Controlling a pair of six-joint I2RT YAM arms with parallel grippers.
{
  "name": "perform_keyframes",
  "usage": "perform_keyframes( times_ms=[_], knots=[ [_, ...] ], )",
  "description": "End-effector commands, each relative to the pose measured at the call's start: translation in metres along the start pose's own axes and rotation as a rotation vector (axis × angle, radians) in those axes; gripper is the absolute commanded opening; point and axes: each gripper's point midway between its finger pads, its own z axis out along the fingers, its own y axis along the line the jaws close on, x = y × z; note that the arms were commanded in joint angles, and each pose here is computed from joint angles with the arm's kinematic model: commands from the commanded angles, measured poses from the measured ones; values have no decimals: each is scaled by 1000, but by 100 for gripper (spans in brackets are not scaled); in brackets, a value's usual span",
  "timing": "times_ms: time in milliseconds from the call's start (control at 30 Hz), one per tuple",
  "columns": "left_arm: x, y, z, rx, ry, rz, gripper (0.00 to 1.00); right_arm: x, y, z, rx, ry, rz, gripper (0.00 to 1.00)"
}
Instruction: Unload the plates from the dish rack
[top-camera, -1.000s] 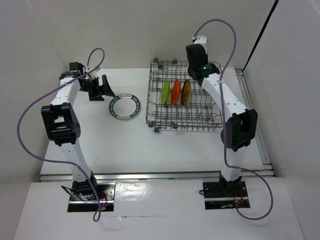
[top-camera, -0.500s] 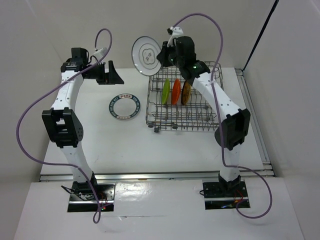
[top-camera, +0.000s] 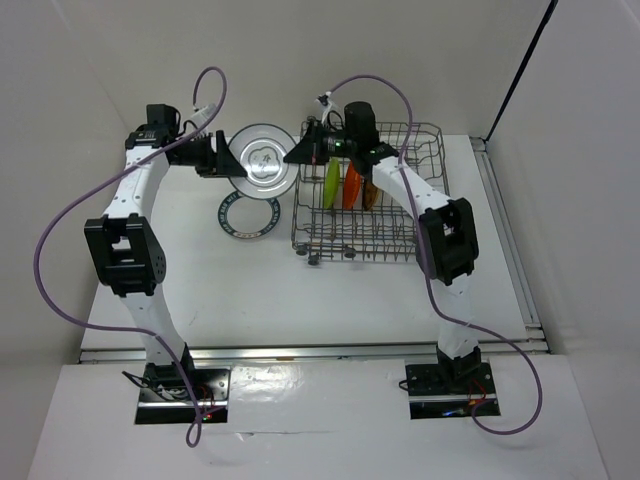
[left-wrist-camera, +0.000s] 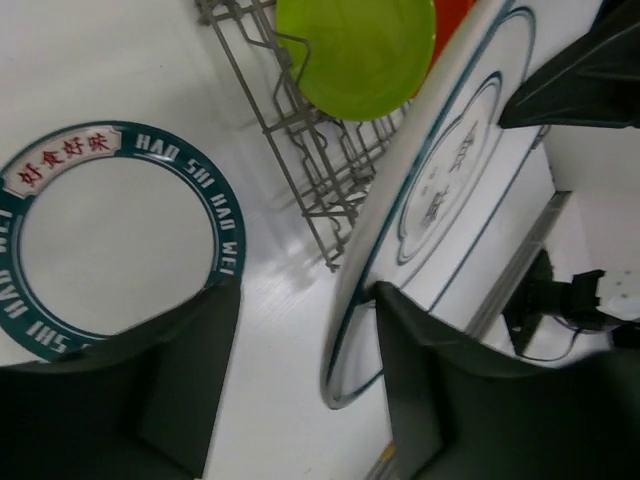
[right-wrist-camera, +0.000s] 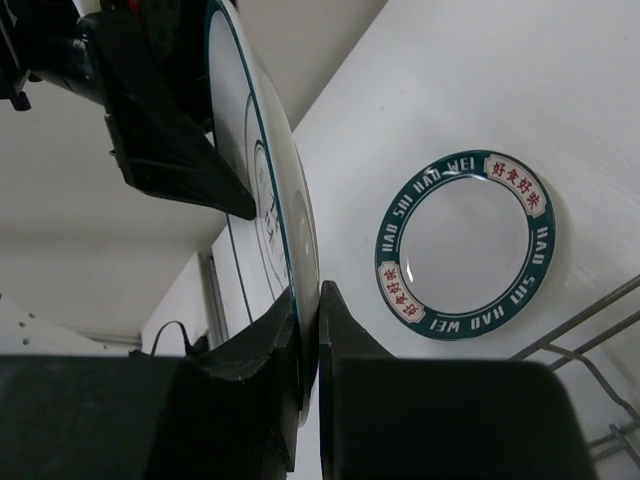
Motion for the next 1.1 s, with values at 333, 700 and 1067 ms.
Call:
perform_keyframes(
  times_ms=[333,700,1067],
  knots=[
    [-2,-9,-19,82,-35,-49,0,-3,21,-1,-124,33,-46,31],
    [39,76,-24,-122,41,-257,0,-81,2,-66,279,-169,-182,71],
    [88,109,18,-117,233,-325,13,-87,-17,-122,584,-216,-287,74]
  ],
)
